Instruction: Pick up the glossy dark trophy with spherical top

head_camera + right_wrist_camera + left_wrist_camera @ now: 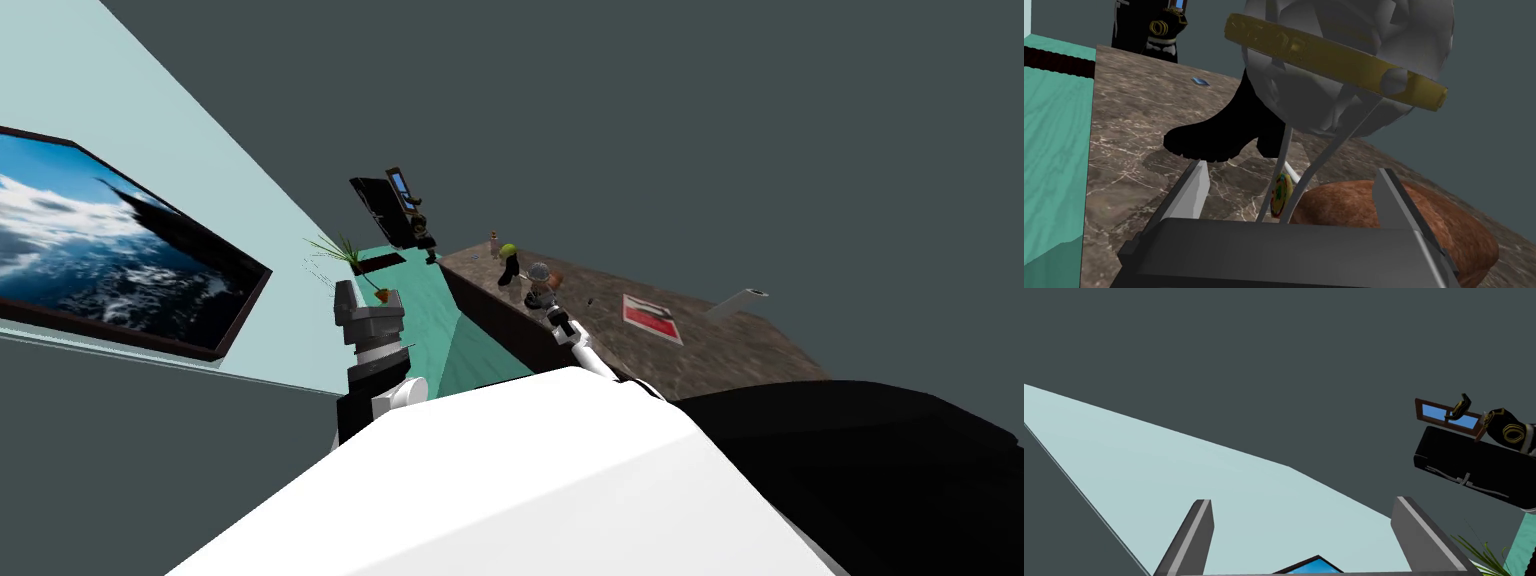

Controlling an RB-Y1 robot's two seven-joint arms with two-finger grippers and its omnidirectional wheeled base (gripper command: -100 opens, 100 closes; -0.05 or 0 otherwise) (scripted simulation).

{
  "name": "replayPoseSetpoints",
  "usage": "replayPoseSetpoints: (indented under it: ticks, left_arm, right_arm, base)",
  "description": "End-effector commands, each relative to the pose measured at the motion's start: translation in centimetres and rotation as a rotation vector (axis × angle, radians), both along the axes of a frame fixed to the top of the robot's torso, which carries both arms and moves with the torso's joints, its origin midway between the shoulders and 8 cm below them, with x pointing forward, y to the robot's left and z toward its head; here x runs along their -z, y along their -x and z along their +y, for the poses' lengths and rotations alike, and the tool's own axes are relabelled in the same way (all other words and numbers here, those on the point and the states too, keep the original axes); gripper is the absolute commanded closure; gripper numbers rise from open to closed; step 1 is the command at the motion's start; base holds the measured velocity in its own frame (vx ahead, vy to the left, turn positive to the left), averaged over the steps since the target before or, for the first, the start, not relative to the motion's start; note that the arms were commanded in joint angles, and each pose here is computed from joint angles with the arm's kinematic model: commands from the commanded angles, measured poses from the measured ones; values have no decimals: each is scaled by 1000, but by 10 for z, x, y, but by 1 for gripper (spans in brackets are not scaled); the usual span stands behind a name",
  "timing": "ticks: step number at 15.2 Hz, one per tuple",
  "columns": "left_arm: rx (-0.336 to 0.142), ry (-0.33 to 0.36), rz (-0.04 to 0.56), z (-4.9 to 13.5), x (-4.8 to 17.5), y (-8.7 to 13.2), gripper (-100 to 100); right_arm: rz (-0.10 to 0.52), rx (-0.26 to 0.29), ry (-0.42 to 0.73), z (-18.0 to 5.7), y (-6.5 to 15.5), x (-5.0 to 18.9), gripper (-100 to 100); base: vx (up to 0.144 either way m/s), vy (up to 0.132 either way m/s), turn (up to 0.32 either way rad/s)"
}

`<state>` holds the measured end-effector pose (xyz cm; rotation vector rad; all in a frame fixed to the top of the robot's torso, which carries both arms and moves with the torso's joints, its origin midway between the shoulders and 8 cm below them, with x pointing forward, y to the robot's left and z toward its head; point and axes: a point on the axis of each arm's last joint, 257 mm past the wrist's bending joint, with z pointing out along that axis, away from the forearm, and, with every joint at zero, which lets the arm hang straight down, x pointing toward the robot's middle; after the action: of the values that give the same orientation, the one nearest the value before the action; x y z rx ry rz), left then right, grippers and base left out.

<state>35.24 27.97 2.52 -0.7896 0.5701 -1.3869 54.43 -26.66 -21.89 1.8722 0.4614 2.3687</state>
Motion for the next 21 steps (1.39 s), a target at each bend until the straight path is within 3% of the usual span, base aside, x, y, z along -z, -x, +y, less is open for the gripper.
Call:
replayPoseSetpoints:
  ticks: [1,16,21]
  left_arm:
    - [0,0,0,0,0,0,0]
    - [0,0,0,0,0,0,0]
    - [0,0,0,0,0,0,0]
  right_arm:
    - [8,-11,-39,0,-4,1,-100]
    - [45,-86,-274,1,-36,-7,-100]
    - [15,-44,-262,1,-41,-13,-100]
  base:
    - [-61,-97,231]
    - [-60,-101,182]
    - [-28,-96,140]
